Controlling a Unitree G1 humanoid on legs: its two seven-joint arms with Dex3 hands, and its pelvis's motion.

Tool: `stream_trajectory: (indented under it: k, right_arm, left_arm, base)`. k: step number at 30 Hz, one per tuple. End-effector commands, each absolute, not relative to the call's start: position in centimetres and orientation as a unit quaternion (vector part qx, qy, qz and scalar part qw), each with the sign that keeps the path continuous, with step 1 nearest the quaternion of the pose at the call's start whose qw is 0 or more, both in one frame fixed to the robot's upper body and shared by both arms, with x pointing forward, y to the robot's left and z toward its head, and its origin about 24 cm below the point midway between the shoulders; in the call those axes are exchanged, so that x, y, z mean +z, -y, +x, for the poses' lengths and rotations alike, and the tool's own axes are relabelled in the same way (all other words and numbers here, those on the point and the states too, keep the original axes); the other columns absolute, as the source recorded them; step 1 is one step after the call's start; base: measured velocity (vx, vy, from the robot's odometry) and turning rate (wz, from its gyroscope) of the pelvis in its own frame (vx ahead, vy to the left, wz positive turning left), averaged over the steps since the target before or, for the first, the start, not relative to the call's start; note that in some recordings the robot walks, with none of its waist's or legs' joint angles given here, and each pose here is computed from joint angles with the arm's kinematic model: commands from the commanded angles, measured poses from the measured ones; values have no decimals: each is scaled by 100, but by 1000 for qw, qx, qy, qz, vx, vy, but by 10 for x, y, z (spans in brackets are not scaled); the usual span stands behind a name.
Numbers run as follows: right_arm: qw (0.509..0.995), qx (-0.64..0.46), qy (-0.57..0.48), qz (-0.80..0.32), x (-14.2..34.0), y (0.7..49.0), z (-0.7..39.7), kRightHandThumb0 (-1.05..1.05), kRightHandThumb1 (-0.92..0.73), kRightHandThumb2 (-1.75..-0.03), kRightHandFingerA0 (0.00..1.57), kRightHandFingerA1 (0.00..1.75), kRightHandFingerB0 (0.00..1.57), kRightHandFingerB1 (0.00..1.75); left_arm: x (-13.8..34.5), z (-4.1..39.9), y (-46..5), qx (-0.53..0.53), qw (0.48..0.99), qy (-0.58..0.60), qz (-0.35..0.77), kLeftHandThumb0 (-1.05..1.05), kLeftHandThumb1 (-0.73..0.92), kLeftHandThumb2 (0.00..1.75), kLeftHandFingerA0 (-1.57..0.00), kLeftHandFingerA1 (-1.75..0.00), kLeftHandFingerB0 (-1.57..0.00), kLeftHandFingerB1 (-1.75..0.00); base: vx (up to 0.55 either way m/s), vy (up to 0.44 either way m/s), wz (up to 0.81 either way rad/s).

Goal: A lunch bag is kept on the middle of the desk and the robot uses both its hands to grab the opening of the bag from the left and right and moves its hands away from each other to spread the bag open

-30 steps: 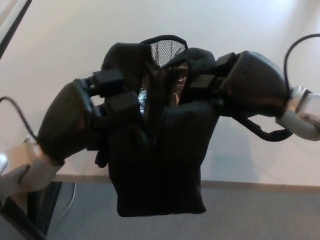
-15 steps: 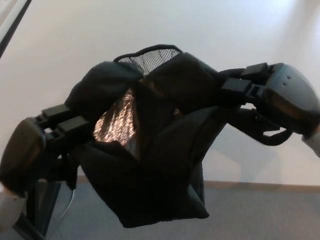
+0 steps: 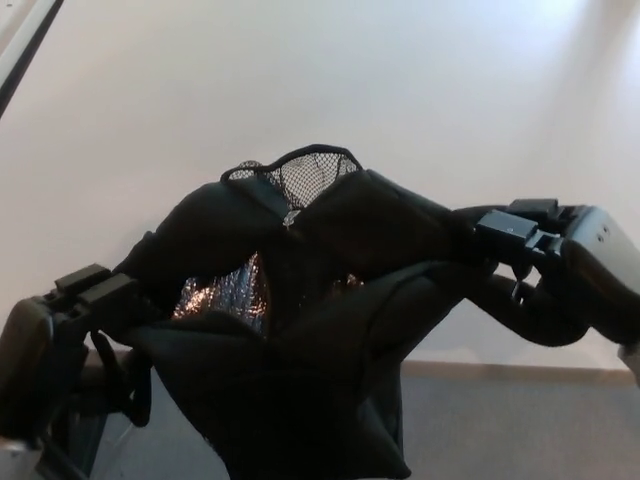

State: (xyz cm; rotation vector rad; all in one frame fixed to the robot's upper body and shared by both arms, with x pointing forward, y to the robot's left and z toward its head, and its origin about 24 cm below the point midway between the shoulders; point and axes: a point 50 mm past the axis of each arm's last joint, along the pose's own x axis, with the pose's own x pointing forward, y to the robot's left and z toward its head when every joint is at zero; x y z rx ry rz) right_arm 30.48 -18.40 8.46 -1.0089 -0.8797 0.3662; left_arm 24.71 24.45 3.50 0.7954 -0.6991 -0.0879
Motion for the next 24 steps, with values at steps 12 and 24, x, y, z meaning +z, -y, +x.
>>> stream_trajectory:
  k: [12, 24]
  right_arm:
    - [798, 98, 352, -480, 83, 218, 307, -13, -66, -56, 78, 175, 60, 172]
    - [747, 118, 397, -520, 122, 188, 339, -11, -59, -55, 79, 175, 62, 168]
  left_arm:
    - [37, 236, -278, 25, 872, 293, 392, -15, 43, 128, -87, -159, -79, -138]
    - [89, 288, -243, 24, 835, 406, 371, -7, 54, 85, -83, -160, -76, -143]
  base:
    - [0, 0, 0]
    - [0, 0, 0]
